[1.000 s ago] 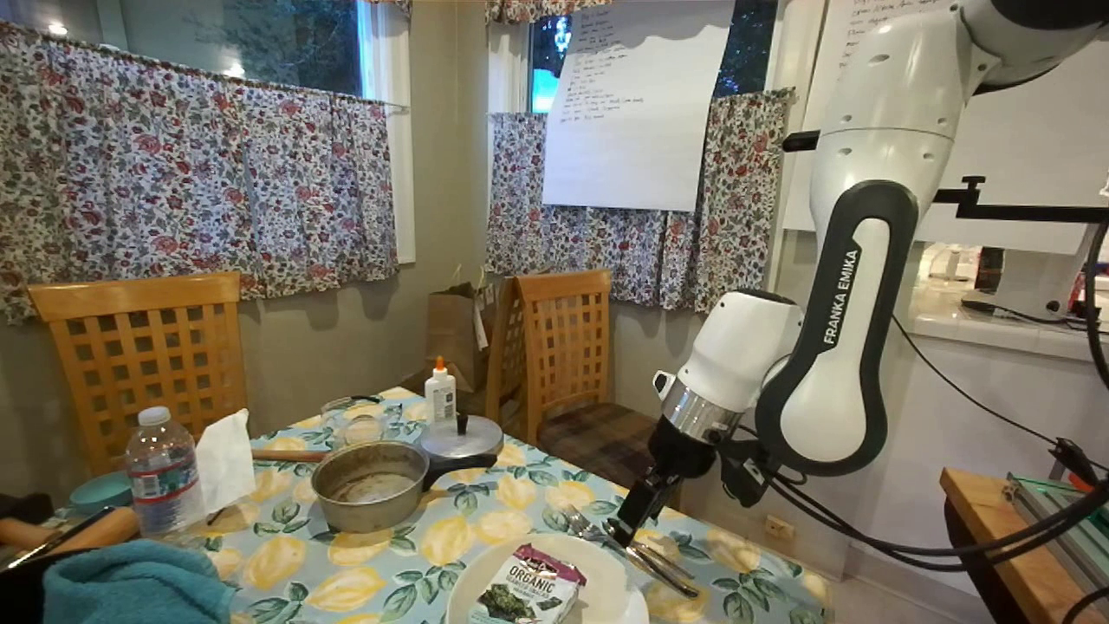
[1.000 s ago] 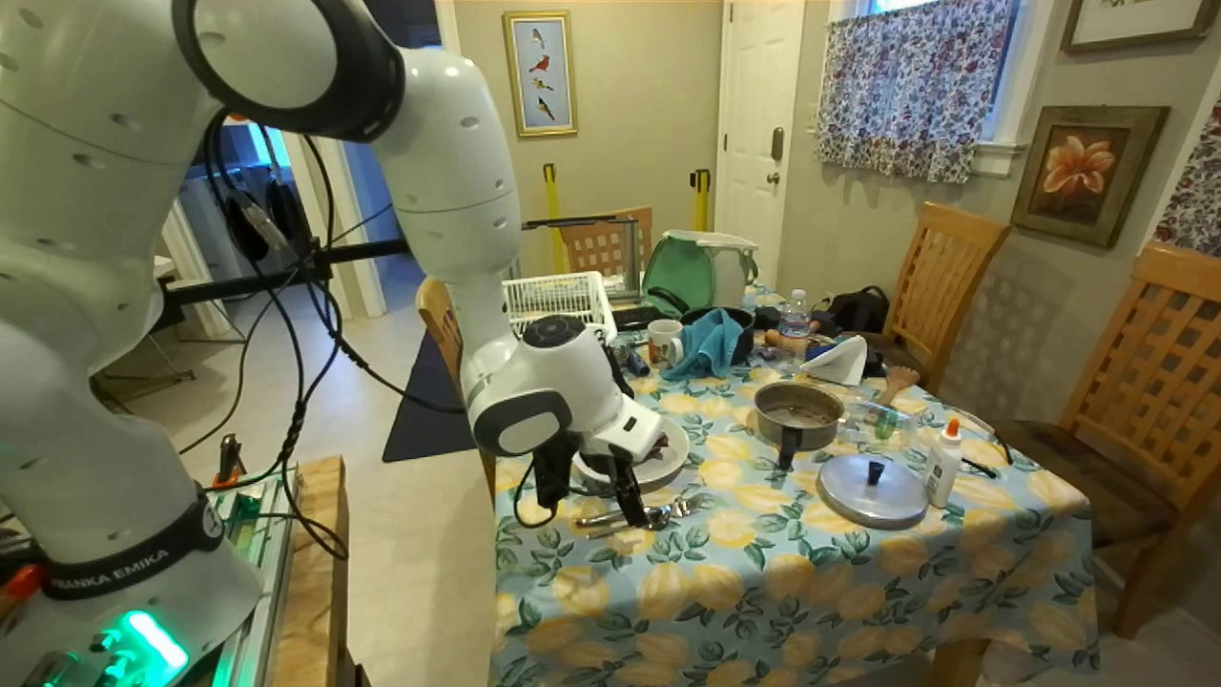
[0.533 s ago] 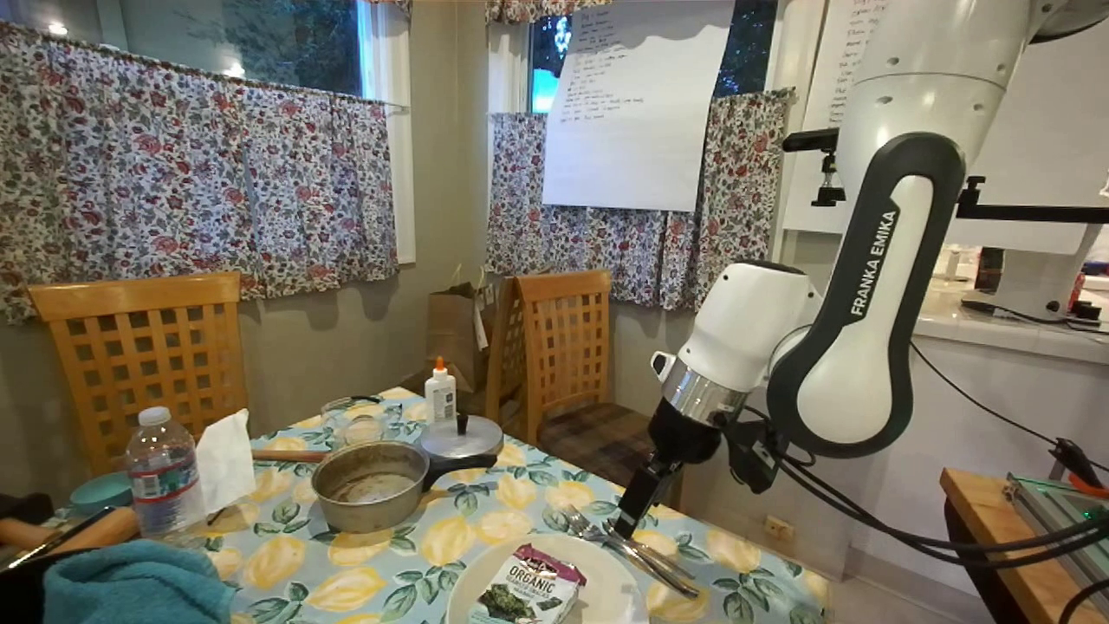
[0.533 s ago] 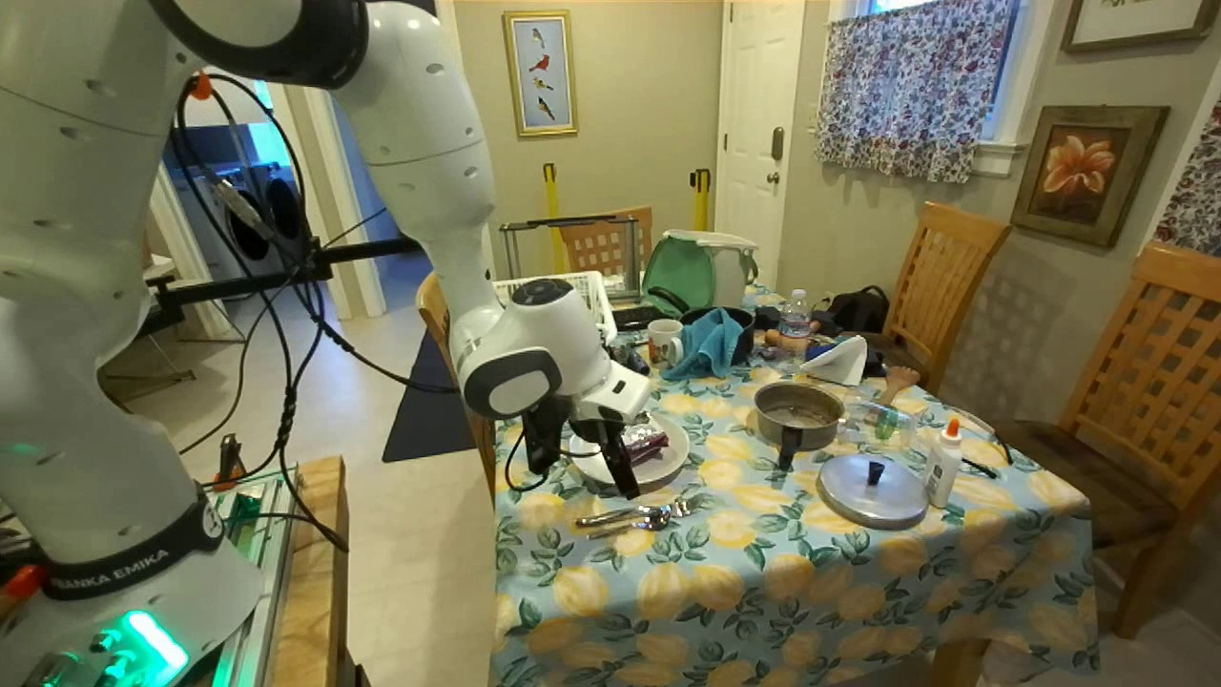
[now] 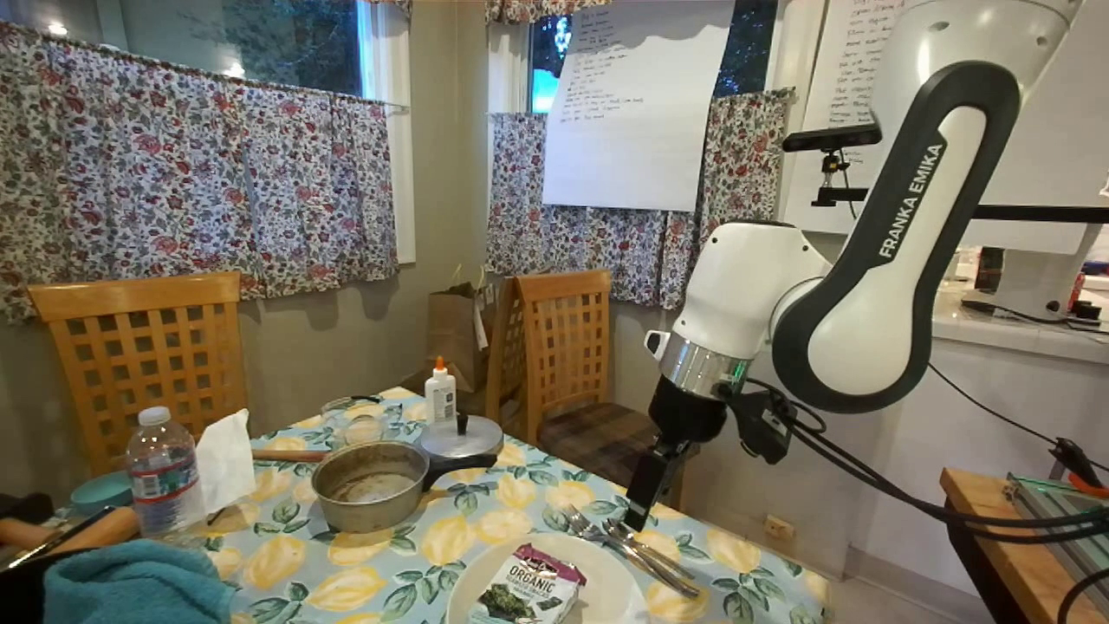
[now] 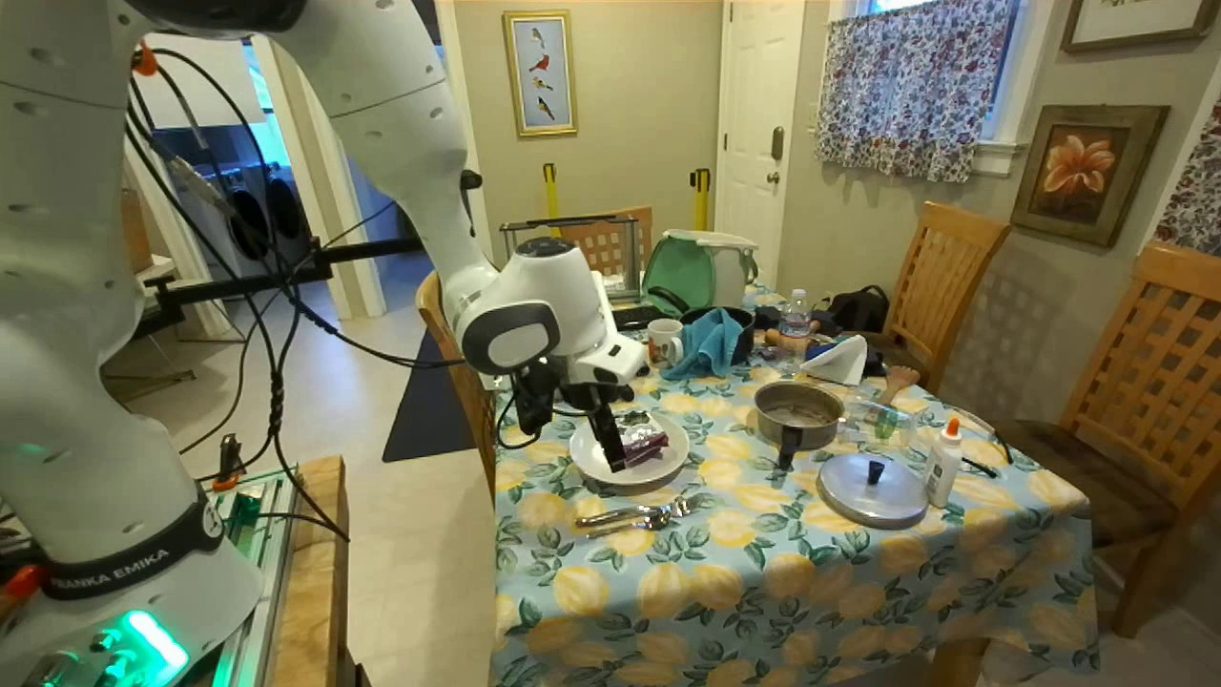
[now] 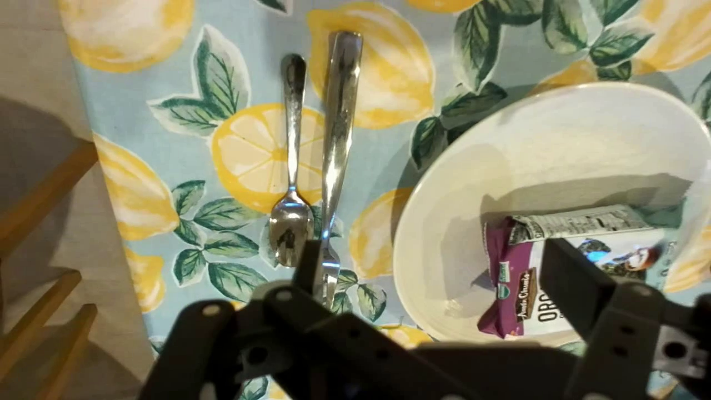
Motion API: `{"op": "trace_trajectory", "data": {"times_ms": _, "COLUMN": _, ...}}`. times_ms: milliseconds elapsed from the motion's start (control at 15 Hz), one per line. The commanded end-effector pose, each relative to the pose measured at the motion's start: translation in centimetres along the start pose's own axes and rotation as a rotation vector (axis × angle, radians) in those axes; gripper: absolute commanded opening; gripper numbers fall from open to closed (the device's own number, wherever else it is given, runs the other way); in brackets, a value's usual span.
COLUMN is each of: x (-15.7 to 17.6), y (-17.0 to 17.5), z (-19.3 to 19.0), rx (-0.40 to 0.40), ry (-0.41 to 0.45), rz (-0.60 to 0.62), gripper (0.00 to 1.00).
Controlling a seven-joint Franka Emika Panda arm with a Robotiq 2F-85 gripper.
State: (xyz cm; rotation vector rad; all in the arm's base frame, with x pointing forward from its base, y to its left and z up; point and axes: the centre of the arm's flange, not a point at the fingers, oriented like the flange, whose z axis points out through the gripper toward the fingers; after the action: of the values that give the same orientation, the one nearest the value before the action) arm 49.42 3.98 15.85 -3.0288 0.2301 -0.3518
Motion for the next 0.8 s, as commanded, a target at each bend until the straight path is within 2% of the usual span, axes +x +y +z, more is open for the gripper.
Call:
{"op": "trace_trajectory", "data": {"times_ms": 0, "x": -0.6, "y": -0.8, "z": -2.6, "rx": -0.028, "ry": -0.037, "rz": 0.013, "gripper": 1.0}}
{"op": "trace_trajectory", "data": {"times_ms": 267, "x": -0.6, "y": -1.6, "z": -4.0, "rx": -0.073, "ry": -0.034, "rz": 0.006, "gripper": 1.0}}
{"op": "trace_trajectory", "data": {"times_ms": 733, "x": -0.7, "y": -2.1, "z": -5.7, "rx": -0.156, "ry": 0.031, "rz": 0.006, "gripper": 1.0}}
